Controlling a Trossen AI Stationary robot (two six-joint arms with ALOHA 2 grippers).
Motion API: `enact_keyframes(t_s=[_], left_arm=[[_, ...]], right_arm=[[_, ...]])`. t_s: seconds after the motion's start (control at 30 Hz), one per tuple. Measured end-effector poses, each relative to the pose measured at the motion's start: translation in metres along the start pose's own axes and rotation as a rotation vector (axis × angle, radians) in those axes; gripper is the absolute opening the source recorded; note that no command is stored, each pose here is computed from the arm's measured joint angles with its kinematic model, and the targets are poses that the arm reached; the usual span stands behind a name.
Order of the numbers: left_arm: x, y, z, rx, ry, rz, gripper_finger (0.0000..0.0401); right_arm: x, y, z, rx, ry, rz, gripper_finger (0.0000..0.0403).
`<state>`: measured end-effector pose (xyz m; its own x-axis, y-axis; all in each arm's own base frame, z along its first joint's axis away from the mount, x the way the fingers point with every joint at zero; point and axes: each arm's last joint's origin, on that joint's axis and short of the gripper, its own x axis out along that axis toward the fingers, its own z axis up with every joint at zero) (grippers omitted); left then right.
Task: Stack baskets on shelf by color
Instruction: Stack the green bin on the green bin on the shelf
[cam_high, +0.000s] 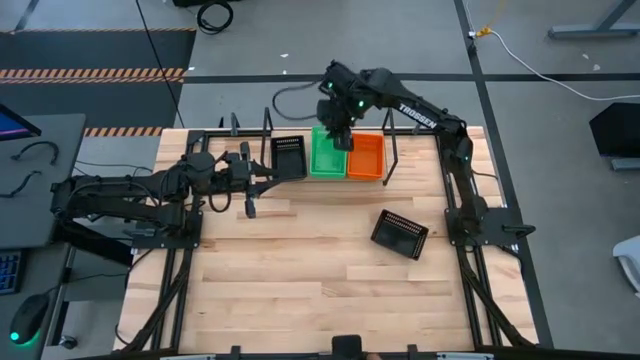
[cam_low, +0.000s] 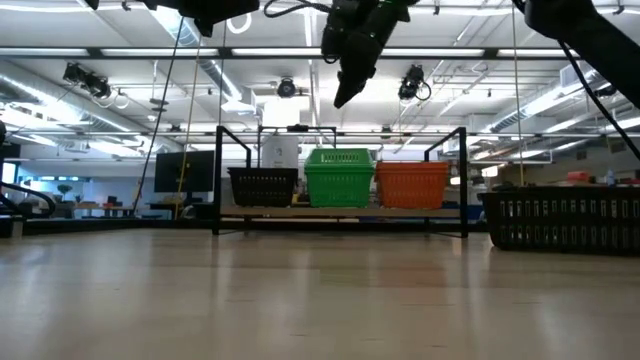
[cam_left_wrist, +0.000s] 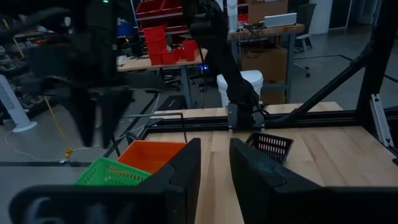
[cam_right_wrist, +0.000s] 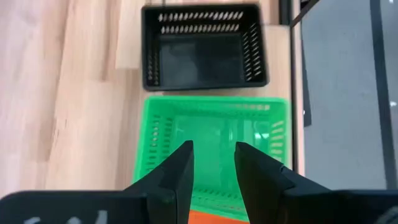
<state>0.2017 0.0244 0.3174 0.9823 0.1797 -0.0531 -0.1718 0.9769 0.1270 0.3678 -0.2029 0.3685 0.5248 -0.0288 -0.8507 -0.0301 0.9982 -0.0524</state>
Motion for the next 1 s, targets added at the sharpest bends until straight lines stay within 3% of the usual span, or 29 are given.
enact_keyframes(t_s=[0.17,0.27,0.47,0.73,1.0], left_arm=[[0.000,0.000,0.000,0.001,0.000,0.000,0.0087],[0.000,0.000,0.000,-0.004,0.000,0.000,0.0085],[0.000,-0.001,-0.001,-0.006,0.009,-0.004,0.0089],[0.000,-0.001,-0.001,-0.002,0.013,-0.004,0.0086],[0.000,0.000,-0.001,0.005,0.013,-0.002,0.0089]], right_arm=[[0.021,0.023,0.005,-0.068,0.143,-0.128,0.0122],[0.031,0.025,0.007,-0.148,0.147,-0.179,0.0121],[0.043,0.006,0.001,-0.141,0.124,-0.236,0.0121],[0.059,-0.028,-0.027,-0.045,0.144,-0.222,0.0121],[0.078,-0.033,-0.039,-0.080,0.148,-0.207,0.0104]])
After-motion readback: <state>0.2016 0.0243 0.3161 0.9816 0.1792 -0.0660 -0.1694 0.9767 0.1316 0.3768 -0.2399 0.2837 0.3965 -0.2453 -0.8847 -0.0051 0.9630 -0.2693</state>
